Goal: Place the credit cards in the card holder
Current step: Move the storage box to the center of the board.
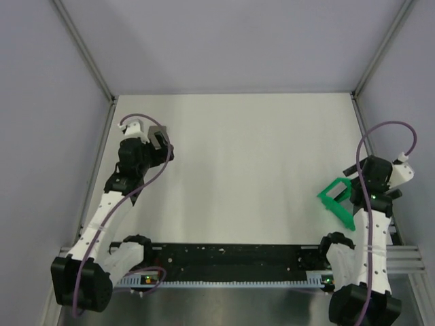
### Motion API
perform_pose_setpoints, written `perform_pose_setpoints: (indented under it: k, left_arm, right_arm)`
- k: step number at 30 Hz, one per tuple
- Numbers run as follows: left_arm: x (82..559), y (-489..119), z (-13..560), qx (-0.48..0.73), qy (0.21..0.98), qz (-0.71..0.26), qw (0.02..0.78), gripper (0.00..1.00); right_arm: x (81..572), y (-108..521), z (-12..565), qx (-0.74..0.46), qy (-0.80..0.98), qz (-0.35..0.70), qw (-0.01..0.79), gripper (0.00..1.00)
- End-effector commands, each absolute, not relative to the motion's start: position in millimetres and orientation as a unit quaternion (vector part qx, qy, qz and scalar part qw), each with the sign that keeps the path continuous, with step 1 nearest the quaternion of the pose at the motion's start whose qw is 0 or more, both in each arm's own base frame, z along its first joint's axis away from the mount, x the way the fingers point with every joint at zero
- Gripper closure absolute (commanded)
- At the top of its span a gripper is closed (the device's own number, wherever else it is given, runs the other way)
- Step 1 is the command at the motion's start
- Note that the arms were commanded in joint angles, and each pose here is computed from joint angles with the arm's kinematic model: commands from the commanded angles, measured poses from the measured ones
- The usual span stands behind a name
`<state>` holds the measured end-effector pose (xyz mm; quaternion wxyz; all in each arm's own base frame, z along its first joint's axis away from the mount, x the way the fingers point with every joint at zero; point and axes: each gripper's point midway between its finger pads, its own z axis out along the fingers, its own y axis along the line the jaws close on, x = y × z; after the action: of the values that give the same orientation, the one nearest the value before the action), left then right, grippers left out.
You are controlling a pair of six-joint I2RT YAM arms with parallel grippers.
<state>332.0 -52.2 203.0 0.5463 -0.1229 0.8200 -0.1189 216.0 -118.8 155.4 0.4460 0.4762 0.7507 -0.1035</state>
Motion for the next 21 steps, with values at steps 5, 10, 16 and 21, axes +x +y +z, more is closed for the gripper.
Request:
perform_pose_setpoints:
  k: [5, 10, 16, 21]
  left_arm:
    - [347.0, -85.9, 215.9, -0.079, 0.808, -0.199, 0.549, 0.02]
    - [348.8, -99.6, 213.7, -0.064, 0.807, -0.232, 0.54, 0.02]
    - [347.3, -103.0, 213.9, -0.053, 0.806, -0.239, 0.539, 0.02]
    - [344.8, -104.6, 208.2, -0.046, 0.809, -0.241, 0.534, 0.02]
  right_arm:
    - [159.2, -143.2, 141.0, 0.594, 0.665, -0.198, 0.408, 0.01]
    - [131.1, -154.7, 134.0, 0.619, 0.628, -0.256, 0.397, 0.01]
    - [124.9, -158.5, 117.5, 0.637, 0.619, -0.26, 0.378, 0.01]
    - [139.1, -150.8, 88.8, 0.644, 0.638, -0.222, 0.359, 0.01]
